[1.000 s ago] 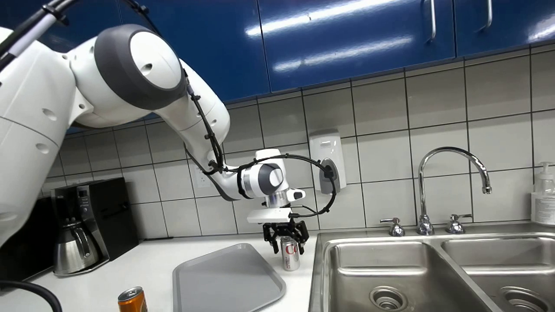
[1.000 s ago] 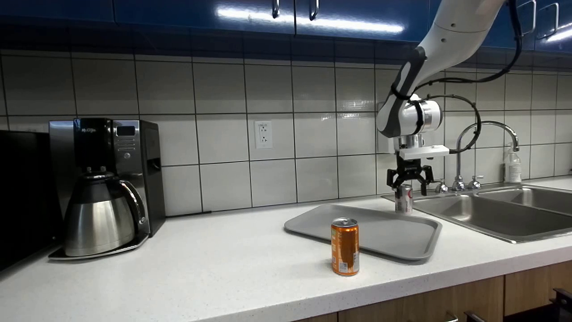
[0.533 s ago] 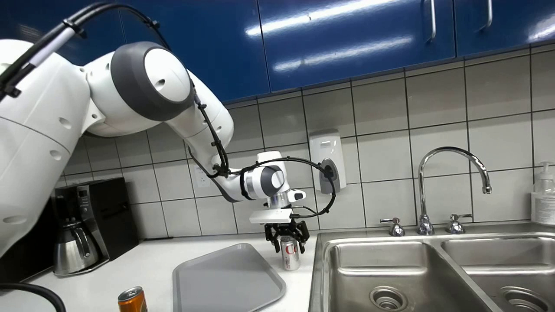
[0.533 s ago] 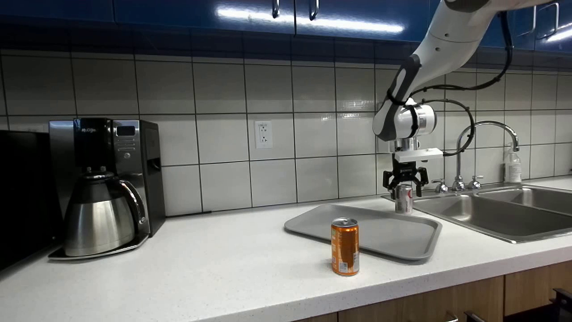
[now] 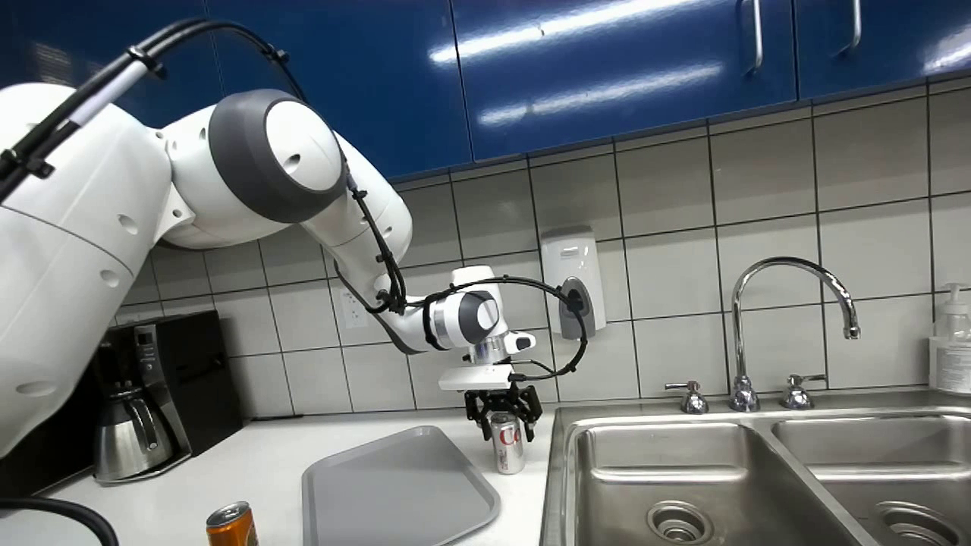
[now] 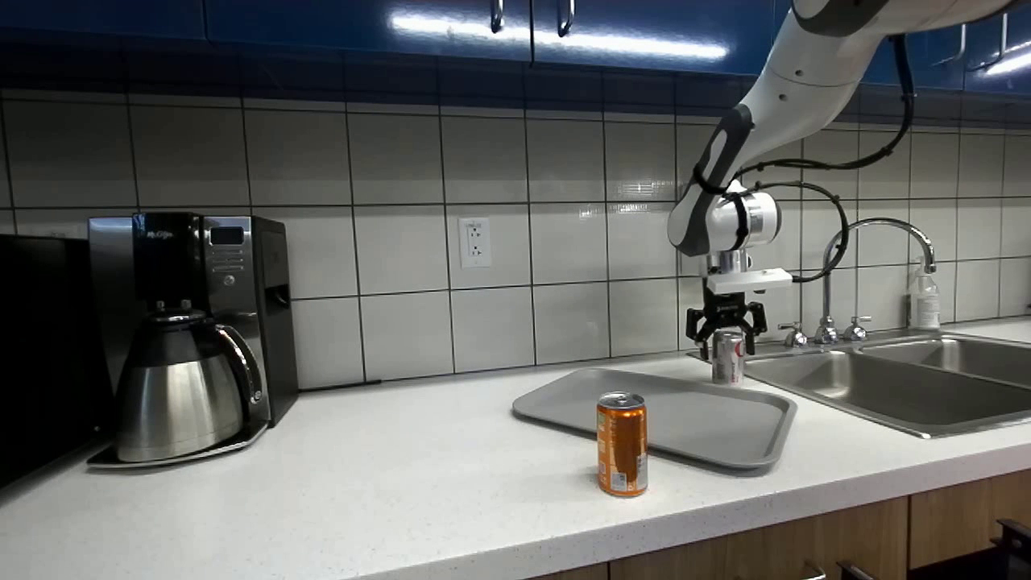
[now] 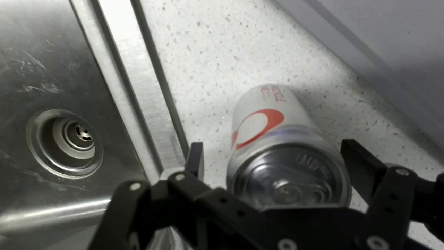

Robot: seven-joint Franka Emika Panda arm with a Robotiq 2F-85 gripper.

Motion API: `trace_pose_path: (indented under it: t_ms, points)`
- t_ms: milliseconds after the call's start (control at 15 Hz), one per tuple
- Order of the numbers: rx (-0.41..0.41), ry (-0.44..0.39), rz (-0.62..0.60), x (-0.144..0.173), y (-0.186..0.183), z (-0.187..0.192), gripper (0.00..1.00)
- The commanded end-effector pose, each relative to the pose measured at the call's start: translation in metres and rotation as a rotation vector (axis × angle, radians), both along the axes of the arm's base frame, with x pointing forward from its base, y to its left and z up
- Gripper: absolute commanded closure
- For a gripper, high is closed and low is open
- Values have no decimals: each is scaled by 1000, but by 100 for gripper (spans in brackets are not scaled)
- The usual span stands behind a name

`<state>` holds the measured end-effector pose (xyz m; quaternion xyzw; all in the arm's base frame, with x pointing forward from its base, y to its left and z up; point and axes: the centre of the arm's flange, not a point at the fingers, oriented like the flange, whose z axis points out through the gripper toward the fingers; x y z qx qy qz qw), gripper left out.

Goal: Put the cans onto the tray

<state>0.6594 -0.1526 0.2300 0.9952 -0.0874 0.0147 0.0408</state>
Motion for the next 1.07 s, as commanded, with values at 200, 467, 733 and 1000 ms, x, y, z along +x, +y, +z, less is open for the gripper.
trace_pose_path:
  t_ms: [200,467,733,1000]
  points:
    - [20,13,-24,11,2,1,25]
    - [19,15,-24,12,2,2,49]
    - [15,23,-26,11,1,3,59]
    - [17,20,-28,6,0,11,59]
